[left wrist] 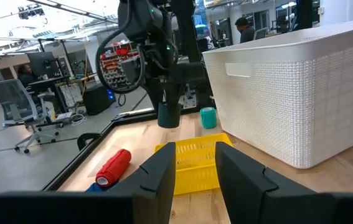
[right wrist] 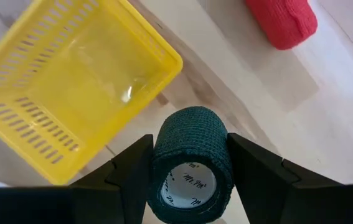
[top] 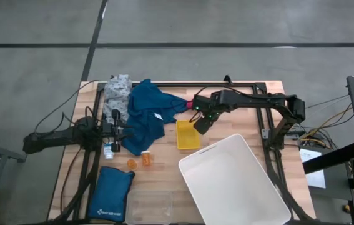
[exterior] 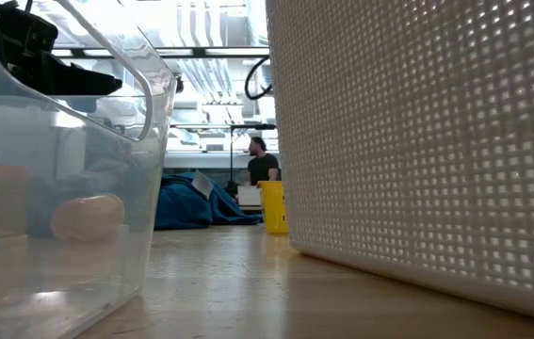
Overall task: Pick & place medical supplies in basket/bin
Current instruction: Put the black bandage into the yellow bin, then put the red bandage into the yellow bin
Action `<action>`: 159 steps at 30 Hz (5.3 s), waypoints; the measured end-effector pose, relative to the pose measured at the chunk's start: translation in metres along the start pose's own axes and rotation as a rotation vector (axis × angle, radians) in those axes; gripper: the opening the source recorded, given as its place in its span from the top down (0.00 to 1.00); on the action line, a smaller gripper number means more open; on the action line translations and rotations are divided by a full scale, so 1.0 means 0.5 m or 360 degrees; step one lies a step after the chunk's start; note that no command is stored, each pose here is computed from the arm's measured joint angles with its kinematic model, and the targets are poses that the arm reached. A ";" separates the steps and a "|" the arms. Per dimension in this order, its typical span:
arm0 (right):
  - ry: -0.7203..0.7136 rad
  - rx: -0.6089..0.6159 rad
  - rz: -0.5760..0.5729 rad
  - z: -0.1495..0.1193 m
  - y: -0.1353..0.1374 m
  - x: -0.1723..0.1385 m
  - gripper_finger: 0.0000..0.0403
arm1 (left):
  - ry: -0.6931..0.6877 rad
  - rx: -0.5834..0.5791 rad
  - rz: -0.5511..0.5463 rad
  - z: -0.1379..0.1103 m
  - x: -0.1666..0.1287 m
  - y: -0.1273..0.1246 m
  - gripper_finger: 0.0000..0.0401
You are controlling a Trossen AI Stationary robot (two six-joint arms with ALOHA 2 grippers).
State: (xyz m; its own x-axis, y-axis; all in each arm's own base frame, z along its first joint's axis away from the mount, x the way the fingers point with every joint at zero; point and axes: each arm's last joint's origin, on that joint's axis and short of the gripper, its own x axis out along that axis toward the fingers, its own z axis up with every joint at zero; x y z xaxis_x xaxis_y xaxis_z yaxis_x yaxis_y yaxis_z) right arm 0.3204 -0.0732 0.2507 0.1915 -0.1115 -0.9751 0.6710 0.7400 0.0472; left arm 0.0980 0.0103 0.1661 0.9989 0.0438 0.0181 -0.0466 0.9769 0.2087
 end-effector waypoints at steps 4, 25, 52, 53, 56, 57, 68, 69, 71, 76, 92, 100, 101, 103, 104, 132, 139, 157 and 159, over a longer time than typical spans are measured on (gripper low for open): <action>0.0005 -0.0005 0.0062 0.002 0.006 -0.006 0.52 | 0.0001 0.0000 0.0000 0.000 0.000 0.000 0.71; -0.0390 0.0099 0.0387 0.052 0.055 -0.027 0.52 | 0.0001 0.0000 -0.0001 0.000 0.000 0.000 0.71; -0.0210 0.0136 0.0284 0.077 0.099 0.130 0.52 | 0.0000 0.0000 0.0000 0.000 0.000 0.000 0.71; -0.0199 0.0135 0.0277 0.077 0.100 0.136 0.52 | 0.0000 0.0000 0.0000 0.000 0.000 0.000 0.71; -0.0173 0.0133 0.0260 0.077 0.101 0.154 0.52 | 0.0000 0.0000 0.0000 0.000 0.000 0.000 0.71; -0.0166 0.0132 0.0255 0.077 0.102 0.159 0.52 | 0.0000 0.0000 0.0000 0.000 0.000 0.000 0.71; -0.0187 0.0131 0.0268 0.085 0.107 0.163 0.50 | 0.0001 0.0000 0.0000 0.000 0.000 0.000 0.71; -0.0193 0.0131 0.0272 0.086 0.107 0.161 0.48 | 0.0000 0.0000 0.0000 0.000 0.000 0.000 0.71; -0.0195 0.0132 0.0272 0.086 0.107 0.160 0.45 | 0.0000 0.0000 0.0001 0.000 0.000 0.000 0.71; -0.0185 0.0135 0.0267 0.085 0.106 0.163 0.34 | 0.0001 0.0000 0.0000 0.000 0.000 0.000 0.71; -0.0246 0.0126 0.0303 0.085 0.103 0.126 0.26 | 0.0001 0.0000 0.0000 0.000 0.000 0.000 0.71; -0.0439 0.0080 0.0186 0.087 0.091 0.073 0.26 | 0.0000 0.0000 0.0000 0.000 0.000 0.000 0.71; -0.0457 0.0078 0.0173 0.087 0.090 0.069 0.26 | 0.0000 0.0000 0.0000 0.000 0.000 0.000 0.71; -0.0485 0.0078 0.0155 0.087 0.089 0.061 0.26 | 0.0000 0.0000 0.0000 0.000 0.000 0.000 0.71; -0.0494 0.0080 0.0159 0.087 0.088 0.057 0.26 | 0.0000 0.0000 0.0000 0.000 0.000 0.000 0.71; -0.0448 0.0108 0.0049 0.092 0.071 -0.020 0.26 | 0.0001 0.0000 0.0000 0.000 0.000 0.000 0.71; -0.0445 0.0144 -0.0034 0.096 0.072 0.006 0.26 | 0.0001 0.0000 0.0001 0.000 0.000 0.000 0.71; -0.0378 -0.0044 -0.0350 0.113 0.083 0.127 0.26 | 0.0001 0.0000 0.0000 0.000 0.000 0.000 0.71; -0.0401 -0.0064 -0.0388 0.114 0.082 0.125 0.26 | 0.0001 0.0000 0.0000 0.000 0.000 0.000 0.71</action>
State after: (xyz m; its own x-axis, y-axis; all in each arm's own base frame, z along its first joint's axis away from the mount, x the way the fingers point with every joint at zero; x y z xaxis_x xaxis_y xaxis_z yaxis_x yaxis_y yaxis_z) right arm 0.4007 -0.0878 0.2038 0.2033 -0.4448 -0.8723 0.6912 0.6961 -0.1939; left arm 0.0980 0.0103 0.1661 0.9989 0.0441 0.0177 -0.0468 0.9769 0.2084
